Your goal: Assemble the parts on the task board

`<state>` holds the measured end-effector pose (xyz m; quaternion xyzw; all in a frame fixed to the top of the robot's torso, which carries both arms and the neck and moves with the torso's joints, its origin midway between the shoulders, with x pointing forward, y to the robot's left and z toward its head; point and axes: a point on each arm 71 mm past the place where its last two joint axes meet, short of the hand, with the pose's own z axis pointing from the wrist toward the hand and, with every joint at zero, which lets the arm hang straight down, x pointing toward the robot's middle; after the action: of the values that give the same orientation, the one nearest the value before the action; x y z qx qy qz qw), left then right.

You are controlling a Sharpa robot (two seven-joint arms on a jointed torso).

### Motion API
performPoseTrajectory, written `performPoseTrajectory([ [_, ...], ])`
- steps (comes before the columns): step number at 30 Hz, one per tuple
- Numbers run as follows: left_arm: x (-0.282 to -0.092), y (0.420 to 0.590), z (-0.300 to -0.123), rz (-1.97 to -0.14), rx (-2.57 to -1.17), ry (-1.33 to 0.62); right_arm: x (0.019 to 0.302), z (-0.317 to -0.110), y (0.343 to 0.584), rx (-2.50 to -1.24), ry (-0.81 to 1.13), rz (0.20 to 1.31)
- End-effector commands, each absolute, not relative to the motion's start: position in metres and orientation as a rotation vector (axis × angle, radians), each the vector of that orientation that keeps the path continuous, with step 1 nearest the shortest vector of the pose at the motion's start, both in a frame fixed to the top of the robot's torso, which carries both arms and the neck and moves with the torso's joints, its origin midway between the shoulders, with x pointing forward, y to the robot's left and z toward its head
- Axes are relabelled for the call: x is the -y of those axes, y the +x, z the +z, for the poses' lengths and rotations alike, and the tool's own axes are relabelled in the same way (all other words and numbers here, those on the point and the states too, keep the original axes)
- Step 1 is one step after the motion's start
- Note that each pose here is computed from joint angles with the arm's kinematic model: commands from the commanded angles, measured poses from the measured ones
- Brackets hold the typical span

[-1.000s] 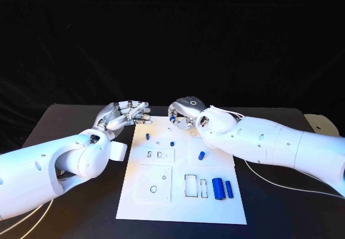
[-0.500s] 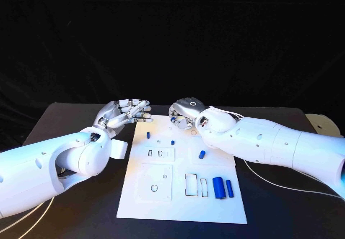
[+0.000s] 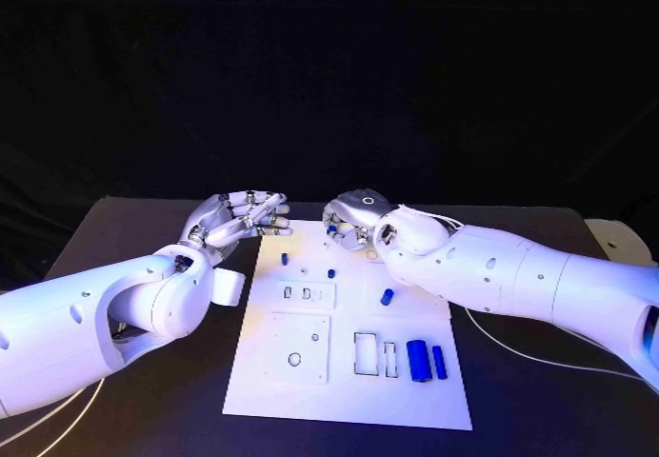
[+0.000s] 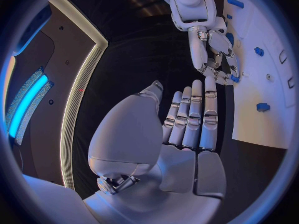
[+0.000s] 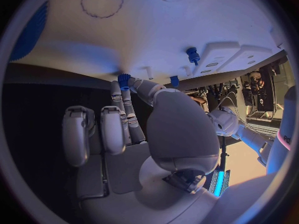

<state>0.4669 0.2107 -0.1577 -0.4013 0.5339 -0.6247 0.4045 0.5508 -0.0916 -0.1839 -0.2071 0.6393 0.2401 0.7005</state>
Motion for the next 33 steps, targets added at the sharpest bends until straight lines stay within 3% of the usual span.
performPoseTrajectory([
  [1,-0.208,0.467,-0.156,-1.603,-1.351,-1.006,0.092,-0.186,0.553,-1.443,-0.467,0.517],
  [22,-0.211,0.467,-0.156,-1.597,-1.353,-1.009,0.108,-0.178,0.543,-1.406,-0.45,0.524],
  [29,-0.213,0.467,-0.156,-1.596,-1.354,-1.01,0.138,-0.159,0.532,-1.387,-0.355,0.567],
  [33,-0.215,0.467,-0.156,-1.595,-1.354,-1.01,0.167,-0.148,0.528,-1.462,-0.251,0.578],
])
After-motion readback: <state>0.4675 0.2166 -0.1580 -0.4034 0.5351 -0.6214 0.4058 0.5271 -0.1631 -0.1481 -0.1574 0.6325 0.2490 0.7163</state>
